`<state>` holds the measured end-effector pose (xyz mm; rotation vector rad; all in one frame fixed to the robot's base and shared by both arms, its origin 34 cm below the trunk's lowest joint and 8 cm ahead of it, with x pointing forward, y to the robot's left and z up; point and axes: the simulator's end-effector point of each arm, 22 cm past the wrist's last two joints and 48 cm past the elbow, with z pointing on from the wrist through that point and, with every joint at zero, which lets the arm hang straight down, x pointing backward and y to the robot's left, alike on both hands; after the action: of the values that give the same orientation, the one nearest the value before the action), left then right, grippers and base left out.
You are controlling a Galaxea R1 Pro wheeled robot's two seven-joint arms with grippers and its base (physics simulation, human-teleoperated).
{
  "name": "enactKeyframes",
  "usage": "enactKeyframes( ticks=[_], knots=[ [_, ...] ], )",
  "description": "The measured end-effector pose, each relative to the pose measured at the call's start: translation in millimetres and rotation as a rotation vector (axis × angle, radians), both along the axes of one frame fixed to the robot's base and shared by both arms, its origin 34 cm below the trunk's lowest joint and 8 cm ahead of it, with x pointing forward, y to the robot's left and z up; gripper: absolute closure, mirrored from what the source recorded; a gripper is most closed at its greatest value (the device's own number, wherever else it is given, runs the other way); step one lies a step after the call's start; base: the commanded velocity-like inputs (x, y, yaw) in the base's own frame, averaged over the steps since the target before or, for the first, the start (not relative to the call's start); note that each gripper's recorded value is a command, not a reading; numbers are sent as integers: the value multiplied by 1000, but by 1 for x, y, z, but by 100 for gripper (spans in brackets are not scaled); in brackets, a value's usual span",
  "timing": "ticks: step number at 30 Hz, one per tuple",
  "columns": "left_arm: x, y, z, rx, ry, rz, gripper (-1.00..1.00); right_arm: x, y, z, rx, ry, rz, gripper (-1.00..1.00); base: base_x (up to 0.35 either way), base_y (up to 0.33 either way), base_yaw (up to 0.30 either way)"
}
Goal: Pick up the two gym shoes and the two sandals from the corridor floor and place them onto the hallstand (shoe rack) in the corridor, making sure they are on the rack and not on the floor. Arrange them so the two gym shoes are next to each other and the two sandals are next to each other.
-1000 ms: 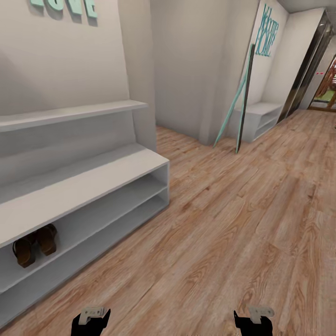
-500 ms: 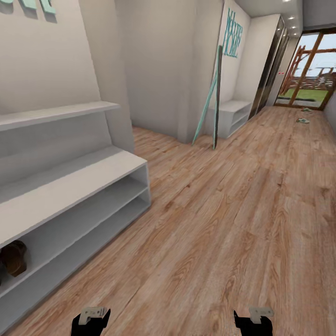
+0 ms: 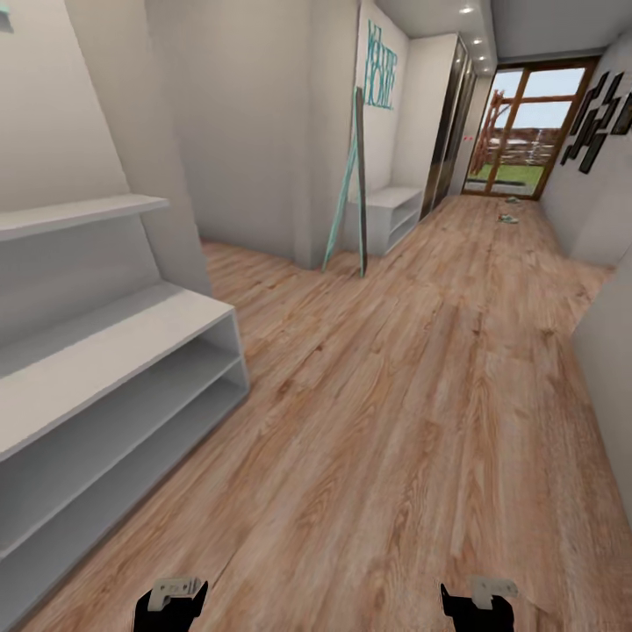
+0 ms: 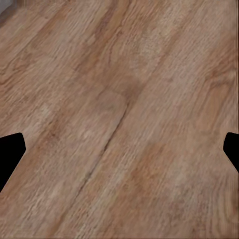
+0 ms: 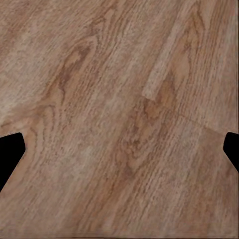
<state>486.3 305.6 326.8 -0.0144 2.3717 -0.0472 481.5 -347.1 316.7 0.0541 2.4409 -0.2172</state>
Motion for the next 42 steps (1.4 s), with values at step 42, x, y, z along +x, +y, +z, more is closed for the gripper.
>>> enactKeyframes(
  ticks=[42],
  knots=[
    [0, 1, 0, 1, -1, 0, -100, 0, -1, 0, 2, -2, -7, -100, 307, 0, -300]
  ],
)
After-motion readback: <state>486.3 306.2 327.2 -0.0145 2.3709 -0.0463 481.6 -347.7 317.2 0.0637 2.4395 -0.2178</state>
